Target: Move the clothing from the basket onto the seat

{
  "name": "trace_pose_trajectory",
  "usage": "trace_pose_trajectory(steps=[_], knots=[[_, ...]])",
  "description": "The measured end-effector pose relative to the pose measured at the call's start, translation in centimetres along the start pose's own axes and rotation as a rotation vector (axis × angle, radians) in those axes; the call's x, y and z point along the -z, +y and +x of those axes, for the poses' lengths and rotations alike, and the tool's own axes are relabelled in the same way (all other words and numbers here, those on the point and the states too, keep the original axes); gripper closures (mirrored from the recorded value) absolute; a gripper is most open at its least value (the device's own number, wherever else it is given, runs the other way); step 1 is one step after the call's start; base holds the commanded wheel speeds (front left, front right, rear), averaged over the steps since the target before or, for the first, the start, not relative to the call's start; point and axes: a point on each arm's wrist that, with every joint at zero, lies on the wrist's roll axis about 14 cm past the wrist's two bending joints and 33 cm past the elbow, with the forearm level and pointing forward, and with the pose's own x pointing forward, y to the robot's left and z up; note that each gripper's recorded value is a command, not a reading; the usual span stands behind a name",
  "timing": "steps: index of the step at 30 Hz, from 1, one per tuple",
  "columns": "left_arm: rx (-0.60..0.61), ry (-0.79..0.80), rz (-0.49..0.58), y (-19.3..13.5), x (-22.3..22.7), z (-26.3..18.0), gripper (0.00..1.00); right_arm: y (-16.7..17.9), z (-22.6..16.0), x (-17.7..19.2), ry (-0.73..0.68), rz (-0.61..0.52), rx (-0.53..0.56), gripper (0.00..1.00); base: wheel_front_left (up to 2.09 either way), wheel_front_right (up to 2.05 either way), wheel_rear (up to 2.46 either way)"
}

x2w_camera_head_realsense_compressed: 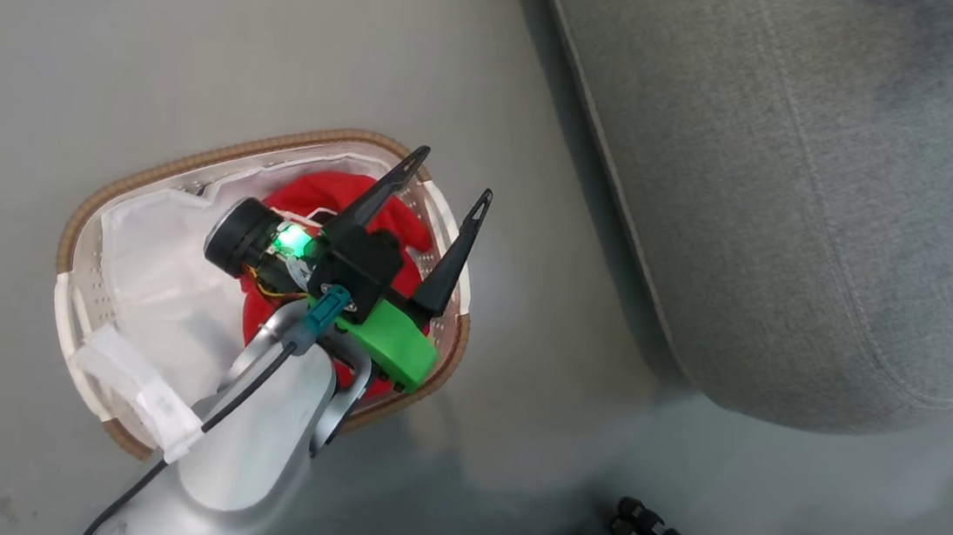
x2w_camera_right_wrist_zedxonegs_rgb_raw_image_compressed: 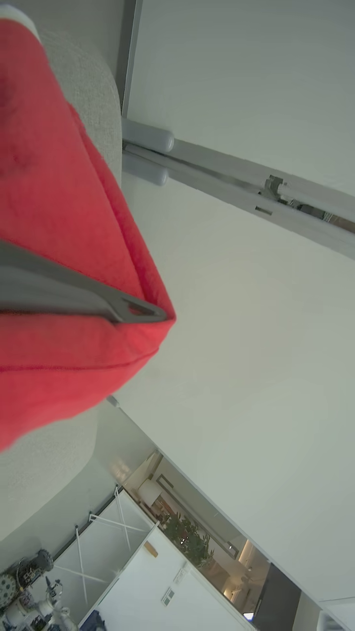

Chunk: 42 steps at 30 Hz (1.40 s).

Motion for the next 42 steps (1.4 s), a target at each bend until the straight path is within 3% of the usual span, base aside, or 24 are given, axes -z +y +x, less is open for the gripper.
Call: trace_pose_trajectory(steps=[6, 11, 12, 15, 26, 35, 42], knots=[[-0.088, 0.028, -0.022, 3.2, 2.0, -1.3, 0.0, 0.0, 0.8, 5.1, 0.096, 0.042, 0.081, 1.0, 0.0, 0.0, 0.0], [-0.141, 0.058, -0.042, 5.1, 3.8, -2.4, 0.0, 3.0, 0.0, 10.2, 0.202, 0.121, 0.094, 1.0, 0.0, 0.0, 0.0], [-0.151, 0.067, -0.046, 5.4, 4.3, -2.6, 0.0, 4.0, -0.6, 11.7, 0.237, 0.131, 0.087, 0.94, 0.0, 0.0, 0.0], [-0.165, 0.087, -0.053, 5.8, 5.0, -3.1, 0.0, 5.3, -2.3, 14.2, 0.302, 0.163, 0.092, 0.0, 0.0, 0.0, 0.0], [-0.193, 0.069, -0.039, 5.4, 2.6, -3.9, 0.0, 6.0, -9.8, 16.2, 0.402, 0.242, 0.111, 0.0, 0.0, 0.0, 0.0], [-0.249, 0.062, -0.007, 4.8, 0.5, -6.0, 0.0, 5.8, -12.8, 13.0, 0.335, 0.297, 0.117, 0.0, 0.0, 0.0, 0.0], [-0.36, 0.028, 0.017, 6.0, -1.9, -8.5, 0.0, 8.7, -13.0, 10.2, 0.283, 0.327, 0.012, 0.0, 0.0, 0.0, 0.0]])
